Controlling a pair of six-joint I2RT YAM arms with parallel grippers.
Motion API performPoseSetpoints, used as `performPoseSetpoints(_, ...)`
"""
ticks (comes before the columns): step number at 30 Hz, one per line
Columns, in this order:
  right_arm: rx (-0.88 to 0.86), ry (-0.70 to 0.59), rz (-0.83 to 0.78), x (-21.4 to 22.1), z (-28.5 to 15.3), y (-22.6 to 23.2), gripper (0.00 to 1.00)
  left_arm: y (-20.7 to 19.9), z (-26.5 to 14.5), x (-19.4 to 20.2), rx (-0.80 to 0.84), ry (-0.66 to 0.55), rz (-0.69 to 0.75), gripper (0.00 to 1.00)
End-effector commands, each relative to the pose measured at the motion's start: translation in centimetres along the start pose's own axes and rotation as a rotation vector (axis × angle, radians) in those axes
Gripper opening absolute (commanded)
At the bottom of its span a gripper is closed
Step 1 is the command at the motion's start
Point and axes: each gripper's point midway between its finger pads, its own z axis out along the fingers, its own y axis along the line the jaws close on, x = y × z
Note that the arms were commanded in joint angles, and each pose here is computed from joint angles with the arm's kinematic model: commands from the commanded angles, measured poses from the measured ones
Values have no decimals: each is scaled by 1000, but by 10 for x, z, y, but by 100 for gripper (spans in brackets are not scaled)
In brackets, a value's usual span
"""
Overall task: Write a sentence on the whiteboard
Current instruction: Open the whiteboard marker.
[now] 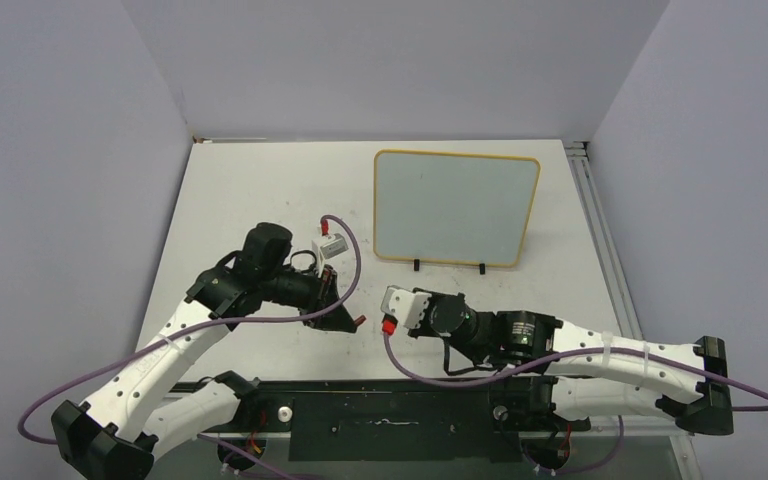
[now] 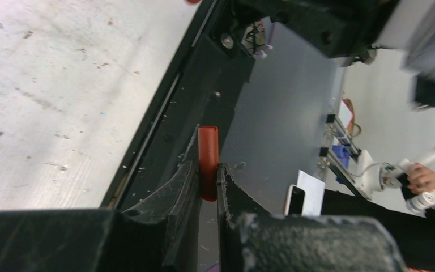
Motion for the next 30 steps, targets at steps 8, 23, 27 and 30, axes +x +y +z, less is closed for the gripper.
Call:
performPoseSetpoints(8, 164, -73, -347, -20, -10, -16, 5, -44, -1, 3, 276, 71, -150, 0)
performPoseSetpoints(23, 83, -106, -560, -20, -15, 1, 5, -46, 7, 15, 331, 118, -263, 0)
performPoseSetpoints(27, 56, -97, -605, -16, -16, 9, 5, -44, 8, 13, 334, 115, -275, 0)
performPoseSetpoints(30, 43, -118, -624, -17, -17, 14, 5, -45, 8, 12, 338, 115, -274, 0)
